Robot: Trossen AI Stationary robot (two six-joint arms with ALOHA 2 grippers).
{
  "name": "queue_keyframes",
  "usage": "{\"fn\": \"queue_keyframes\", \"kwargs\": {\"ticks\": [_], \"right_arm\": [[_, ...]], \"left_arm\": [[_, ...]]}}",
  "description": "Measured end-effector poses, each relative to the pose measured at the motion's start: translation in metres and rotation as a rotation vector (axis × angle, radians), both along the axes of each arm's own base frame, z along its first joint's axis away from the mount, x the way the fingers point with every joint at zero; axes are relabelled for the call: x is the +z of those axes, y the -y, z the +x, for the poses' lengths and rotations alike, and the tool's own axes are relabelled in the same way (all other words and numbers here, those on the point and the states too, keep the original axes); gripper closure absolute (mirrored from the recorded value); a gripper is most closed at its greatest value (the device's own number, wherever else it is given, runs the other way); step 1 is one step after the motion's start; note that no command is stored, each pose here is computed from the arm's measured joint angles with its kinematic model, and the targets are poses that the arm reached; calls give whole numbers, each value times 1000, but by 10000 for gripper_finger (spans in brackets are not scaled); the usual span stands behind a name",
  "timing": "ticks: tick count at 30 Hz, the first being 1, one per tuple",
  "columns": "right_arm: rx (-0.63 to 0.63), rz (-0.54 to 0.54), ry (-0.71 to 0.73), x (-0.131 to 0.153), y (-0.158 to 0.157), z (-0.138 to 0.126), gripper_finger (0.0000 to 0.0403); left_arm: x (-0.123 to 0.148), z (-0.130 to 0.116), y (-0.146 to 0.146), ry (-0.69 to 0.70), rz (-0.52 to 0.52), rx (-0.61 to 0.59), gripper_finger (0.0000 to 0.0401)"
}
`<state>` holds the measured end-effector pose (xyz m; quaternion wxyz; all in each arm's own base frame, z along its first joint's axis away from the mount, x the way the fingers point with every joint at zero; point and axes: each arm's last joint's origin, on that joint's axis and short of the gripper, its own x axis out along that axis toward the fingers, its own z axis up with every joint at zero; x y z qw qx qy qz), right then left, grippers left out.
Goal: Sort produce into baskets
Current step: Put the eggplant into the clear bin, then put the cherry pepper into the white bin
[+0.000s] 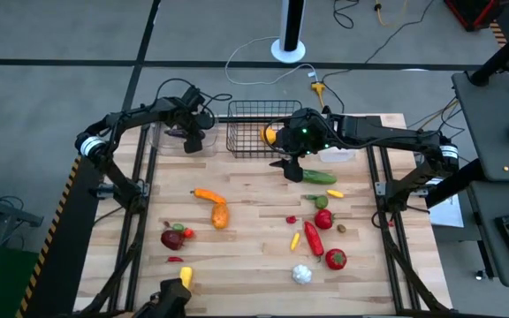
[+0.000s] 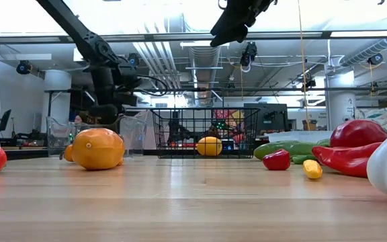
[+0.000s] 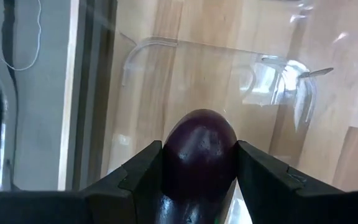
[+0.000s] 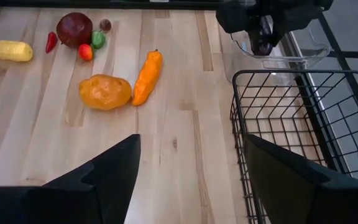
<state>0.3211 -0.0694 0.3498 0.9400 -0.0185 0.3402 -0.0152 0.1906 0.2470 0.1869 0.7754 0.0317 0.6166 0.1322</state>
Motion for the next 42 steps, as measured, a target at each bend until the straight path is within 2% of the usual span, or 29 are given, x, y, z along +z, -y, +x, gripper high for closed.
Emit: {"fn": "queue_keyframes", "kwargs": {"ticks": [10,16,25,30,34,38,42], "right_arm": [[3,2,-1,0,0,0,122],[5,1,-1,0,0,0,112],[1,5,-1,0,0,0,100],[1,4,1,0,0,0,100],[-3,2,7,1,0,0,105],[-14,15,11,1,0,1,110],[-32,37,13,1,0,1,113]], "left_arm": [[-4,1,-1,1,-11,37,228],[-3,0,-5,-43,57,110,202],[1,2,-5,-22,58,164,178],[22,6,-4,52,84,255,177],[45,6,8,132,117,301,177],[69,5,36,256,145,317,177],[86,3,77,436,169,327,177]]}}
